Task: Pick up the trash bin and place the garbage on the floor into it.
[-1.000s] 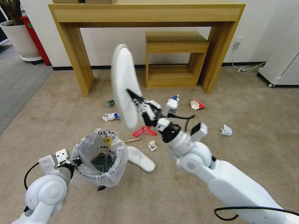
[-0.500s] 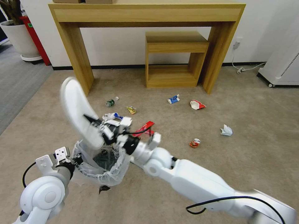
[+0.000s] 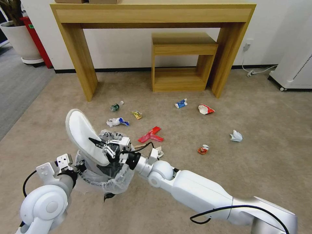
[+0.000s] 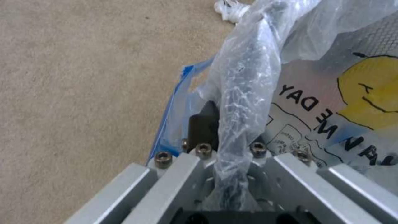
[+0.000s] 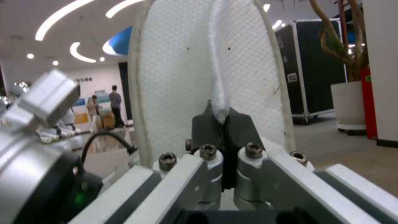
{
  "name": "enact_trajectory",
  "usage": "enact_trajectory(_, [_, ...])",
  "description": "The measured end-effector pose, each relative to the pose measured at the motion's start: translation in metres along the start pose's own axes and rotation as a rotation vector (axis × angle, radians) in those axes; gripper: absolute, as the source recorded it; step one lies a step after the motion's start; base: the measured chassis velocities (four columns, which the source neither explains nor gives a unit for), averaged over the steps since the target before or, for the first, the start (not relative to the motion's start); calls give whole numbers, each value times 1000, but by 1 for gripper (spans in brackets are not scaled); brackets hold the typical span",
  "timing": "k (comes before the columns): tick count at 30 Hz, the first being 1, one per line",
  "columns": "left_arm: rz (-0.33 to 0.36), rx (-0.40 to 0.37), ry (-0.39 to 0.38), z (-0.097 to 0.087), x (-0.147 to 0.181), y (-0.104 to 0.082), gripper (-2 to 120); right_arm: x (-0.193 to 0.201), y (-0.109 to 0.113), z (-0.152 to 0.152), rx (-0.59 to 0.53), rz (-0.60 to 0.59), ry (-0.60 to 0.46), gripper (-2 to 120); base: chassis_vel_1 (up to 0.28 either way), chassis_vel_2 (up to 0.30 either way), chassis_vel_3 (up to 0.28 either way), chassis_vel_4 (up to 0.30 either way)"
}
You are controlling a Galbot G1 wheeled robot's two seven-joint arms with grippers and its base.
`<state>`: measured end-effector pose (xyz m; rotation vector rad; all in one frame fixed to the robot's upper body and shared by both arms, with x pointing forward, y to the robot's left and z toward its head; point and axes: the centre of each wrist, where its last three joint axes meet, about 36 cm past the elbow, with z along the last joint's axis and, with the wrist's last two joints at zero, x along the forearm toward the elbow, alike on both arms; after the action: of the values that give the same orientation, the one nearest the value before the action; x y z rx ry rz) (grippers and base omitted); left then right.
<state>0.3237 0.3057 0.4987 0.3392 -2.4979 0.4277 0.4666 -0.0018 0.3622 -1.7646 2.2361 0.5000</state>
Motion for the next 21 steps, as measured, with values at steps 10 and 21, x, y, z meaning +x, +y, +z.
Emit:
enact_trajectory(10, [2,1,-8,2,5,1,0,-2,-1,20,60,-21,27,0,0,0,0,0])
enact_trajectory(21, [0,0,-15,4,7,1,0,-8,4,29,87,-37,37,6,0,0,0,0])
